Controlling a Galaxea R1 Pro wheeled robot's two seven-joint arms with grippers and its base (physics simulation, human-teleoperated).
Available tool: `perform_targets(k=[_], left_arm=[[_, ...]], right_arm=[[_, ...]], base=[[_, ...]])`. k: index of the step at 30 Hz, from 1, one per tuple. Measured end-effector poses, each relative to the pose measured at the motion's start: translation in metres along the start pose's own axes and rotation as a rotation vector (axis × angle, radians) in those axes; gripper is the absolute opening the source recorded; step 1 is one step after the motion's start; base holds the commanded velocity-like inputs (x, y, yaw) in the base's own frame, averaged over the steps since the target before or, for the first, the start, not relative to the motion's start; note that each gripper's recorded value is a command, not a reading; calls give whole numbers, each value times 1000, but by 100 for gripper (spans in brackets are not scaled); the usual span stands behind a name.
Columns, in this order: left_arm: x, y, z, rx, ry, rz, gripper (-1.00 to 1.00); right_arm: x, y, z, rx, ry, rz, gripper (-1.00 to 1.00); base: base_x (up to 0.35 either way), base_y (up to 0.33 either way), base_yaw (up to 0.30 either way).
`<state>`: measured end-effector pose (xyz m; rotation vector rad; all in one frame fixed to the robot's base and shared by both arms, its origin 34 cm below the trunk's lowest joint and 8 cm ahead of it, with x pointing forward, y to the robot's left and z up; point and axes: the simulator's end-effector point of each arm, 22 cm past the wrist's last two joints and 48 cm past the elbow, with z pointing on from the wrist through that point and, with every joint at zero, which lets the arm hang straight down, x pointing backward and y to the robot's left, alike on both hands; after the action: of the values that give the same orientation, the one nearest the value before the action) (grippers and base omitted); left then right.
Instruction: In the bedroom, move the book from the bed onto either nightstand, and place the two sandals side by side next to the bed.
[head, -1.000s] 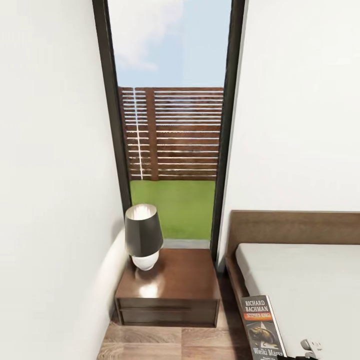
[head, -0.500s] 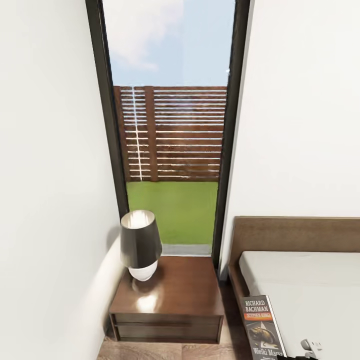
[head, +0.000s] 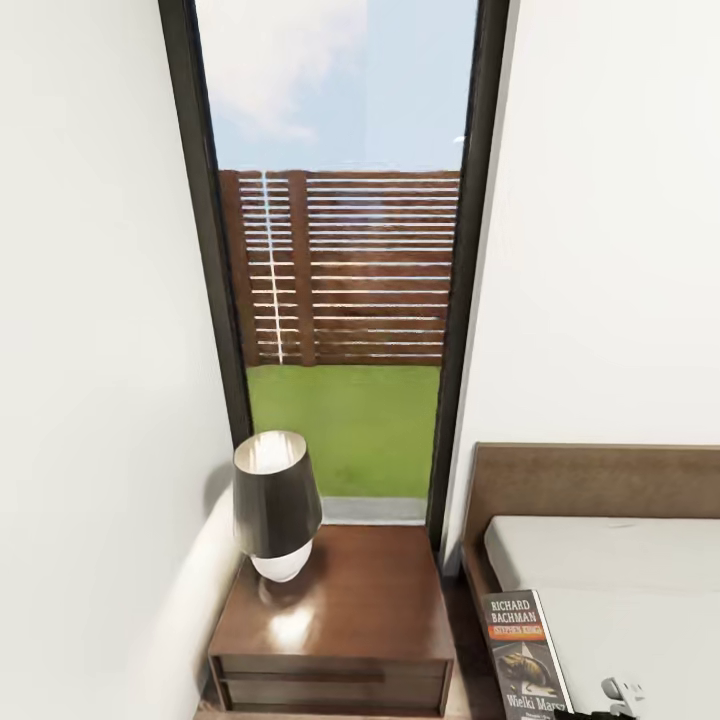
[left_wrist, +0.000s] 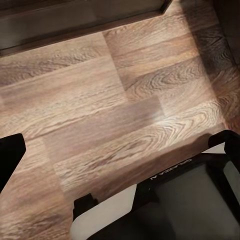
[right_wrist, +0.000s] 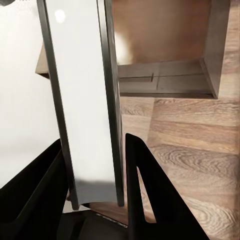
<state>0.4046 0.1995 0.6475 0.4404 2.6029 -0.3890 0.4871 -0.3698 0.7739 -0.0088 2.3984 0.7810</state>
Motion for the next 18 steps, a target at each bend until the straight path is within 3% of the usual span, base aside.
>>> perform_targets(k=[7,18], left_arm=[[0,0,0,0,0,0,100],[0,0,0,0,-1,0,100]], right_arm=[[1,0,0,-1,1,-1,-100],[1,0,0,0,2,-1,-100]], base=[[48,0,0],[305,0,0]])
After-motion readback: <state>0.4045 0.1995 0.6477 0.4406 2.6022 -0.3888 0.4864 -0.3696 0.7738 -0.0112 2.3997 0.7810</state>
